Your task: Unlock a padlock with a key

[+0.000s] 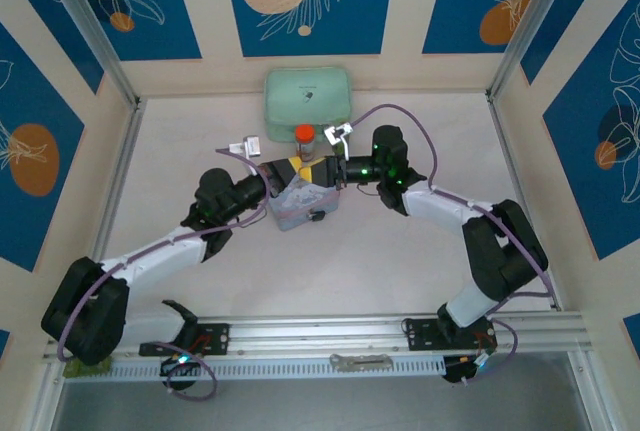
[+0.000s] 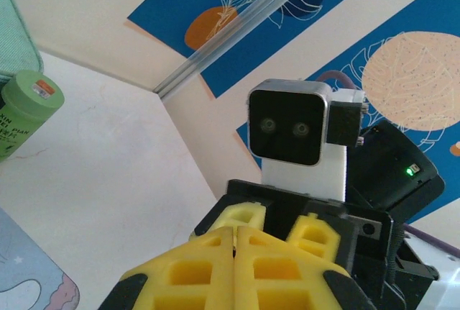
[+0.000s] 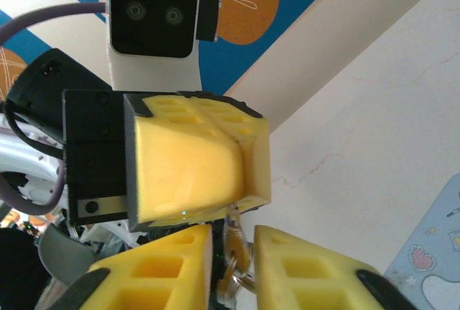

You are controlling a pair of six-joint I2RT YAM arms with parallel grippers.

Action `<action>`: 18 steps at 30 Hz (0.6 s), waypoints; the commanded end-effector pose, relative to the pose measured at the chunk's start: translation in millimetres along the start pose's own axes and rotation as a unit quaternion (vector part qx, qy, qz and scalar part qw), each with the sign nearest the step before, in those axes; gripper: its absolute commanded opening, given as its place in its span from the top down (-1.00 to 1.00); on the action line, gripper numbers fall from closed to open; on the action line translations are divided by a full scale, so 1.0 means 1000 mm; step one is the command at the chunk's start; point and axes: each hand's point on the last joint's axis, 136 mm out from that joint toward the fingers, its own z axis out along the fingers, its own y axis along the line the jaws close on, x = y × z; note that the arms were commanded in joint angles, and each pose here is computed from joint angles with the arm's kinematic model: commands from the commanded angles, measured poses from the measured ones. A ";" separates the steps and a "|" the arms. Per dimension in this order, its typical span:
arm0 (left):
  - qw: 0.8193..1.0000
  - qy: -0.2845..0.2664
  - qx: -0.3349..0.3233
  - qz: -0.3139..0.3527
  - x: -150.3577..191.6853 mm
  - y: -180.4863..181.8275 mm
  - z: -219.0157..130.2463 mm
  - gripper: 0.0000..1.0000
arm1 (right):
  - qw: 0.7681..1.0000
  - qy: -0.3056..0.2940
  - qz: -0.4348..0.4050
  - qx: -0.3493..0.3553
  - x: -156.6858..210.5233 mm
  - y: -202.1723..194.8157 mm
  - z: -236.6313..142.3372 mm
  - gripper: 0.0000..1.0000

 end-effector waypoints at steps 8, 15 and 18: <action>1.000 -0.008 0.022 0.001 0.000 -0.012 -0.002 0.85 | 1.000 -0.002 -0.007 -0.005 -0.005 0.002 0.000 1.00; 0.995 0.005 -0.098 0.027 0.011 0.030 -0.020 -0.86 | 0.994 0.015 0.020 0.108 0.005 -0.027 -0.029 1.00; 0.983 0.018 -0.176 0.041 0.027 0.059 -0.037 -0.67 | 0.975 0.038 0.037 0.217 0.022 -0.051 -0.050 1.00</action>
